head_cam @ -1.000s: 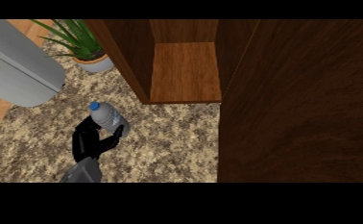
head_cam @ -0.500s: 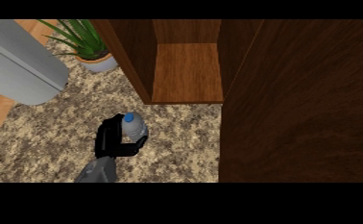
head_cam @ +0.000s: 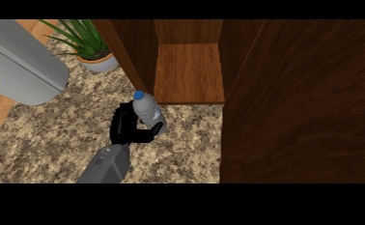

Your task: Pick up the bottled water, place it into the cabinet and close the cabinet

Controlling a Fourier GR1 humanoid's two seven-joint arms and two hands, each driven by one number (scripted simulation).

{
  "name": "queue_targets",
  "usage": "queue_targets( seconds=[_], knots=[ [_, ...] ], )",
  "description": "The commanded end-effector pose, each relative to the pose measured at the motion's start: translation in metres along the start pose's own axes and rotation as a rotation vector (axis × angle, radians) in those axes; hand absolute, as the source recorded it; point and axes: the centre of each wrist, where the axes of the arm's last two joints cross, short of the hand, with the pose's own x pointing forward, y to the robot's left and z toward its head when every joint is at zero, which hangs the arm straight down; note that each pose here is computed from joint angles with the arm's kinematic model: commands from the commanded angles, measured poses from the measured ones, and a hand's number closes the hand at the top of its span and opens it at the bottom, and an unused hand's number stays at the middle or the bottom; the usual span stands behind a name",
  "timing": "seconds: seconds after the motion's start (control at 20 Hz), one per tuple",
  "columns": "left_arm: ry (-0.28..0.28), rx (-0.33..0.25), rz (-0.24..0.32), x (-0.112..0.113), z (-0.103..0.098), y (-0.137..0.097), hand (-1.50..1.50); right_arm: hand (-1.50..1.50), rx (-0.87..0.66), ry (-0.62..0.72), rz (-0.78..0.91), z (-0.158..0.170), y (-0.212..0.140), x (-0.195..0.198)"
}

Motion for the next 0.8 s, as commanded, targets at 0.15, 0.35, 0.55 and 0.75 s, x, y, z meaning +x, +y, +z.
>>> queue_targets(
  seconds=[0.15, 0.35, 0.55, 0.75],
  knots=[
    [-0.065, -0.044, -0.123, 0.041, -0.038, -0.066, 1.50, -1.50, 0.002, -0.014, -0.006, -0.001, -0.005, 0.015],
    [-0.071, -0.045, -0.156, 0.046, -0.041, -0.099, 1.50, -1.50, 0.006, -0.042, -0.008, -0.001, -0.003, 0.026],
    [-0.054, -0.028, -0.198, 0.070, -0.075, -0.132, 1.50, -1.50, -0.005, -0.051, 0.013, 0.000, -0.011, 0.018],
    [-0.021, -0.027, -0.297, 0.079, -0.087, -0.161, 1.50, -1.50, -0.002, -0.047, 0.007, -0.004, -0.013, 0.014]
  ],
)
